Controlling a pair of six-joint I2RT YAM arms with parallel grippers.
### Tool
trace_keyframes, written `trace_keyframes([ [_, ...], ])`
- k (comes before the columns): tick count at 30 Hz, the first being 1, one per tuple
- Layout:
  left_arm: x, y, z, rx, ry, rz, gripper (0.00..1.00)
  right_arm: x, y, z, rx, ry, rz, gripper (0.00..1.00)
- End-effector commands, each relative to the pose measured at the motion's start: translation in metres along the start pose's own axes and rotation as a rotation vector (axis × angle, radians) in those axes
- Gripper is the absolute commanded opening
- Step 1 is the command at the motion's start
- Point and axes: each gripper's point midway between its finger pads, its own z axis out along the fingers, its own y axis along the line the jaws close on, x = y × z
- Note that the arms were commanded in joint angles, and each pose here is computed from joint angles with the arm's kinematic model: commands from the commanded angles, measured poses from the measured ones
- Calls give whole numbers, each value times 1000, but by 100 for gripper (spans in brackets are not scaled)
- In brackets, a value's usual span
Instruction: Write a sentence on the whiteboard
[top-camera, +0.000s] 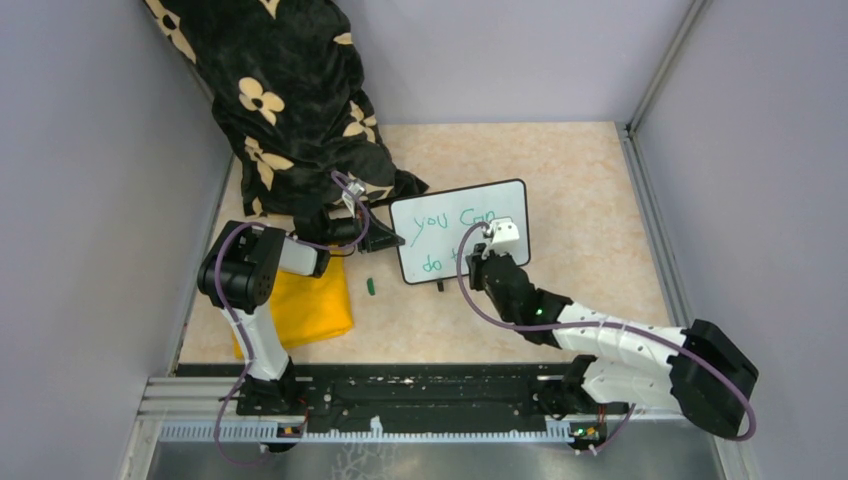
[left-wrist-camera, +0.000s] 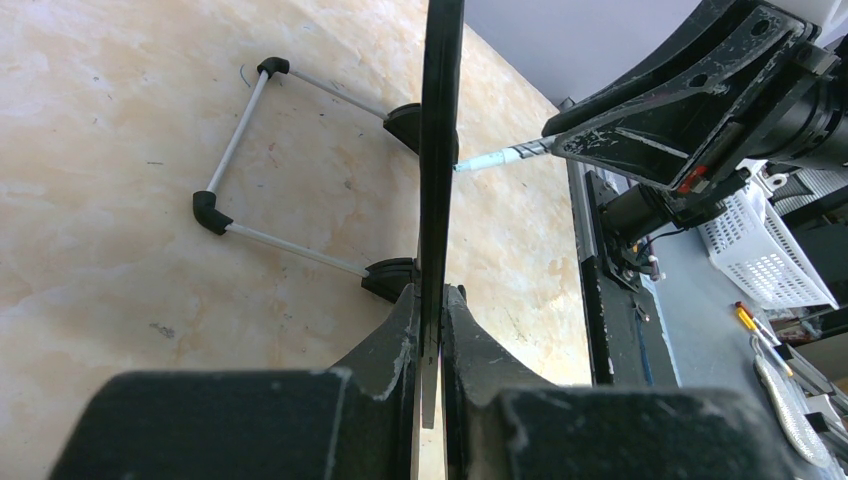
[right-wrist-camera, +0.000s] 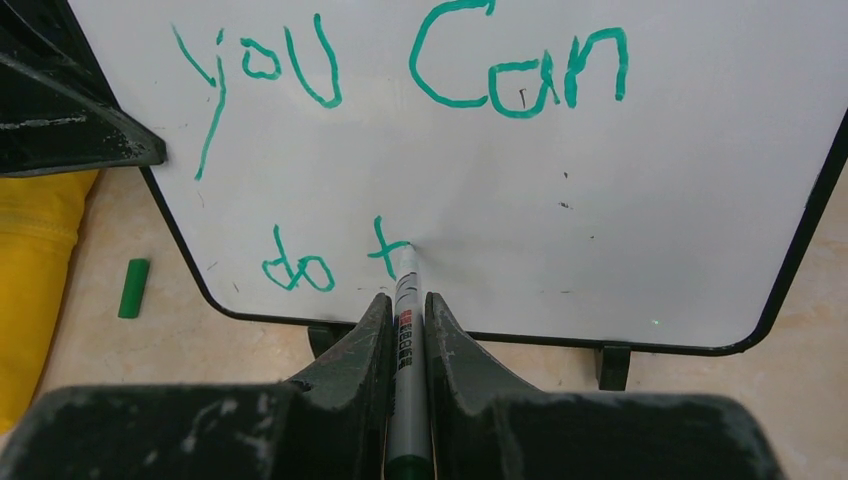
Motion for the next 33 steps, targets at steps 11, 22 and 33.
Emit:
trace_keyframes([
  [11,29,9,4,-32,57,-105,0,-52,7,-11,-43,-143,77,0],
  [22,29,9,4,-33,57,-105,0,-58,14,-3,-48,-150,80,0],
  [33,29,9,5,-33,57,-105,0,-47,9,5,-28,-120,72,0],
])
